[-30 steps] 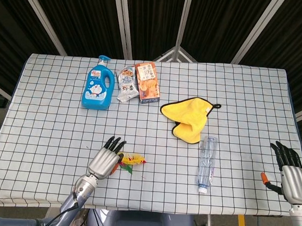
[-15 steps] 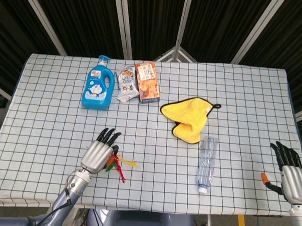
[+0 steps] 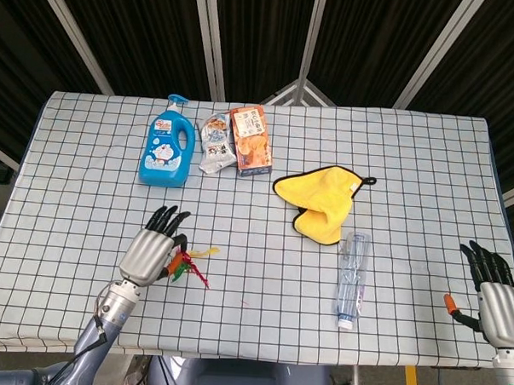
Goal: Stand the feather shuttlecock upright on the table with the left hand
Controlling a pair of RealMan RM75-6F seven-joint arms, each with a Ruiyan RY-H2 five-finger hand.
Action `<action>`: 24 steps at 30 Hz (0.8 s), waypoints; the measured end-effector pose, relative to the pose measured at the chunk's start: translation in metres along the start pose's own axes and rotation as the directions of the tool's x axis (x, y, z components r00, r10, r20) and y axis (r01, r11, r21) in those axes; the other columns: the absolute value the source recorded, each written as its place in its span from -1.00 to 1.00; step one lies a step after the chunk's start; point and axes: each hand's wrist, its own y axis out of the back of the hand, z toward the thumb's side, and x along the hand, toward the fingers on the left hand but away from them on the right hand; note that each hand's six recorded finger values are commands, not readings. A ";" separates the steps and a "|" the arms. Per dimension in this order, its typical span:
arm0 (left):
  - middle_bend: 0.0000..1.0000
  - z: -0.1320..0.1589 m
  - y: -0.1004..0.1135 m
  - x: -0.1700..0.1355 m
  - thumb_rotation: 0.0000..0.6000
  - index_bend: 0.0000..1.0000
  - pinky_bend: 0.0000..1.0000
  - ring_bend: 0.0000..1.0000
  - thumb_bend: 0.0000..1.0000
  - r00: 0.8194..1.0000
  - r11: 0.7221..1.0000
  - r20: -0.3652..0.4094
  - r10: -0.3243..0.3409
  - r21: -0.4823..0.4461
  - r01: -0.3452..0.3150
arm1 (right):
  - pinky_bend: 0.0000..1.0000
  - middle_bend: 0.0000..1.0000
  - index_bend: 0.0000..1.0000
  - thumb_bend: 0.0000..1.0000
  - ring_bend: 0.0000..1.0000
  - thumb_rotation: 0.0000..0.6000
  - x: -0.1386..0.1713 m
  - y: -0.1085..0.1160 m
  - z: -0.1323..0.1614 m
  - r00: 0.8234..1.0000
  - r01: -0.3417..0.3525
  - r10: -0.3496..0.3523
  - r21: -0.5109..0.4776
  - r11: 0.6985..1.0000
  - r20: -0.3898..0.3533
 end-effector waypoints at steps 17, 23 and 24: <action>-0.80 -0.039 0.000 -0.012 1.00 0.16 -1.00 -1.00 0.24 0.997 1.000 -0.073 -0.002 -0.028 0.000 | -1.00 -1.00 -1.00 -0.21 -1.00 1.00 0.000 -0.001 0.000 1.000 -0.006 0.006 0.006 1.000 0.002; -0.80 -0.048 -0.002 -0.014 1.00 0.16 -1.00 -1.00 0.24 0.996 0.999 -0.091 -0.007 -0.033 0.004 | -1.00 -1.00 -1.00 -0.21 -1.00 1.00 0.000 -0.002 0.001 1.000 -0.006 0.006 0.008 1.000 0.000; -0.80 -0.049 -0.002 -0.014 1.00 0.16 -1.00 -1.00 0.24 0.996 0.999 -0.094 -0.009 -0.034 0.005 | -1.00 -1.00 -1.00 -0.21 -1.00 1.00 0.000 -0.002 0.001 1.000 -0.006 0.006 0.008 1.000 0.000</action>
